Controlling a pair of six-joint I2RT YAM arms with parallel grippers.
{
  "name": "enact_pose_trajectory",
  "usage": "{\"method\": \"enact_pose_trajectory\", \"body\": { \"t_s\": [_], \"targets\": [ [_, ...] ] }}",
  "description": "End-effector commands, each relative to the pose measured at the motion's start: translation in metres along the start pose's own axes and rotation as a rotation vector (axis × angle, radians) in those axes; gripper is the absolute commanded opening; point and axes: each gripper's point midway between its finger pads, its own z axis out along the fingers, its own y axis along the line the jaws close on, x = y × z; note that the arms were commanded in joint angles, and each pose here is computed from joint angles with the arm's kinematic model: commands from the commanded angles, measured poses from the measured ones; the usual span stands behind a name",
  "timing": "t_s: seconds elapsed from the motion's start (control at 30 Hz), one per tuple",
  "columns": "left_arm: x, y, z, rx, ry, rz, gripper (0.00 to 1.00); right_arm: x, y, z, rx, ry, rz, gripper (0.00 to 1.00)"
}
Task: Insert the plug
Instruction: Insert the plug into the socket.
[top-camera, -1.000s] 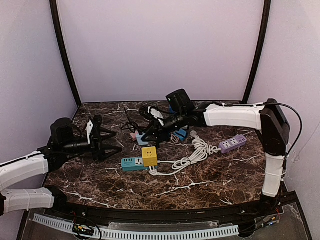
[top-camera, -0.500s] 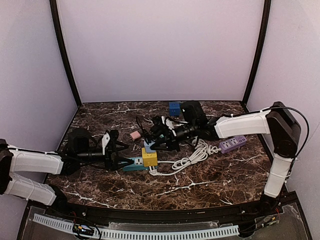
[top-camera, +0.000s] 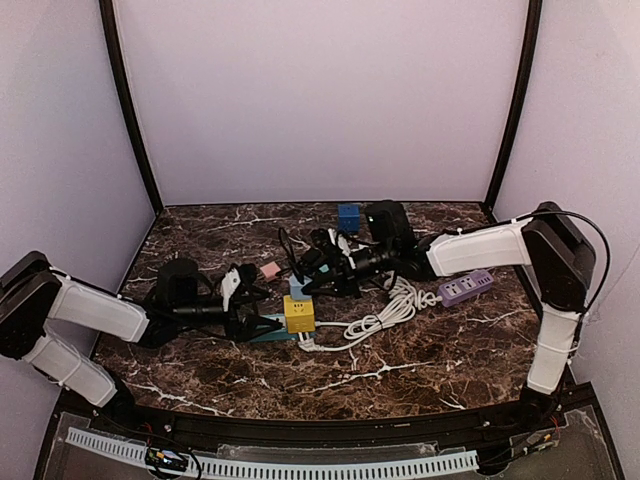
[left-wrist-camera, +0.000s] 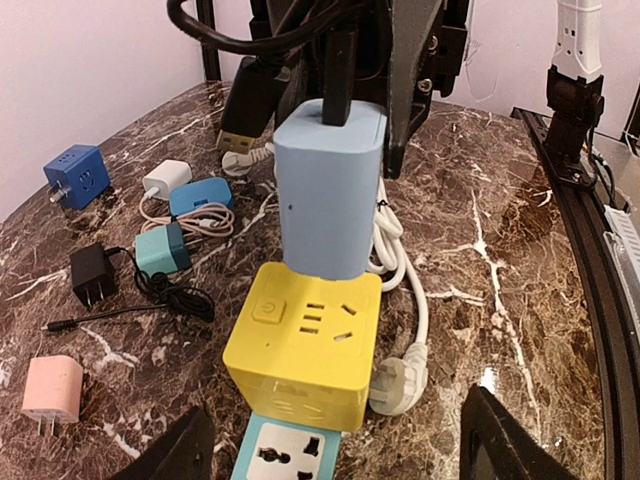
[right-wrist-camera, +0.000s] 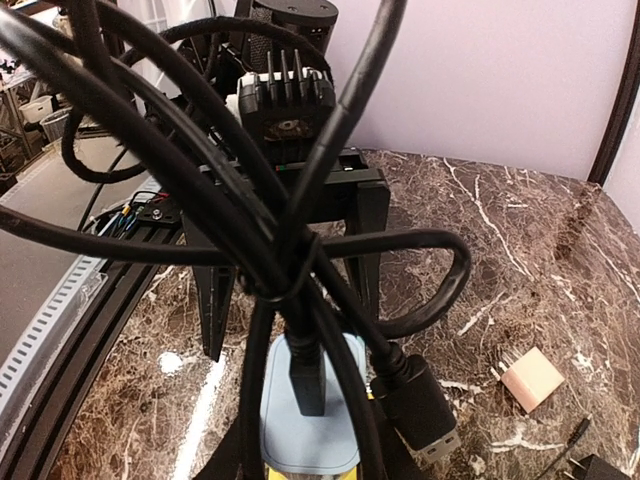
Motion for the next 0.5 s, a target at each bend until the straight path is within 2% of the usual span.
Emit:
{"method": "enact_pose_trajectory", "body": {
  "t_s": [0.0,0.23,0.47],
  "targets": [
    [-0.009,0.007,0.007,-0.015,-0.027,0.041,0.75,0.0,-0.003,0.007,-0.027,-0.005,-0.035,0.0],
    [-0.003,0.01,0.021,0.017,-0.014,0.053,0.76,0.01,-0.007,0.011,-0.027,0.012,-0.036,0.0],
    [0.006,0.013,0.03,0.021,0.003,0.069,0.73,0.023,-0.009,0.012,-0.02,0.036,-0.028,0.0]
  ]
}}
